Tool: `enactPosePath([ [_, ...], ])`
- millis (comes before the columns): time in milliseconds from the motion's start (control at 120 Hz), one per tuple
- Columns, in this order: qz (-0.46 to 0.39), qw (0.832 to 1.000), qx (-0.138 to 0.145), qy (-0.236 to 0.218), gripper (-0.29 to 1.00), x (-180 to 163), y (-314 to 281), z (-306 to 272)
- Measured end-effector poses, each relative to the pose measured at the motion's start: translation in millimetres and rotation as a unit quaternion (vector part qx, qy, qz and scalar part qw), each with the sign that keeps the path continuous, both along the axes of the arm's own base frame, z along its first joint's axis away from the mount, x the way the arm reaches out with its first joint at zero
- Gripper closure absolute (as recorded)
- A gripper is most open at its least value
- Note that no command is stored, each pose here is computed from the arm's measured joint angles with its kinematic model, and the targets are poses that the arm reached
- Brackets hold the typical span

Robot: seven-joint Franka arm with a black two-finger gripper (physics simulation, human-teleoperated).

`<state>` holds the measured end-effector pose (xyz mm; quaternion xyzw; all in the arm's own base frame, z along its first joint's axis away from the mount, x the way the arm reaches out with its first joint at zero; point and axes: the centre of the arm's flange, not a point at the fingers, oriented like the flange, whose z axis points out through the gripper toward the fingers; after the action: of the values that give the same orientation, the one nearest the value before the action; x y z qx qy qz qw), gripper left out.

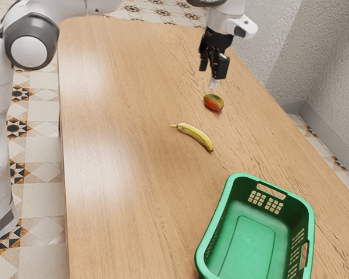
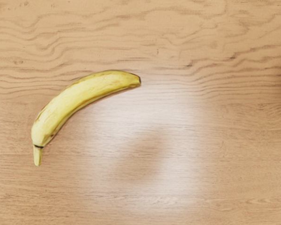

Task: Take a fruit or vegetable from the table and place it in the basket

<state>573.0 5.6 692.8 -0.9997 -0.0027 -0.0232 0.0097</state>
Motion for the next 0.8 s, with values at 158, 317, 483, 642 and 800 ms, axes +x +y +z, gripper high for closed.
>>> enactPosePath([
  [158, 0.0, 1.0, 0.005, -0.011, 0.0, 0.4, 9.2, 4.8],
  [317, -0.065, 0.998, 0.021, -0.009, 0.0, -0.2, 18.6, 4.4],
  [483, -0.164, 0.985, 0.037, 0.031, 0.0, 1.9, 41.5, -27.8],
  [642, -0.278, 0.957, 0.065, 0.056, 0.0, -5.7, 42.4, -57.5],
  [800, -0.377, 0.92, 0.079, 0.076, 0.0, -2.9, 54.0, -87.8],
])
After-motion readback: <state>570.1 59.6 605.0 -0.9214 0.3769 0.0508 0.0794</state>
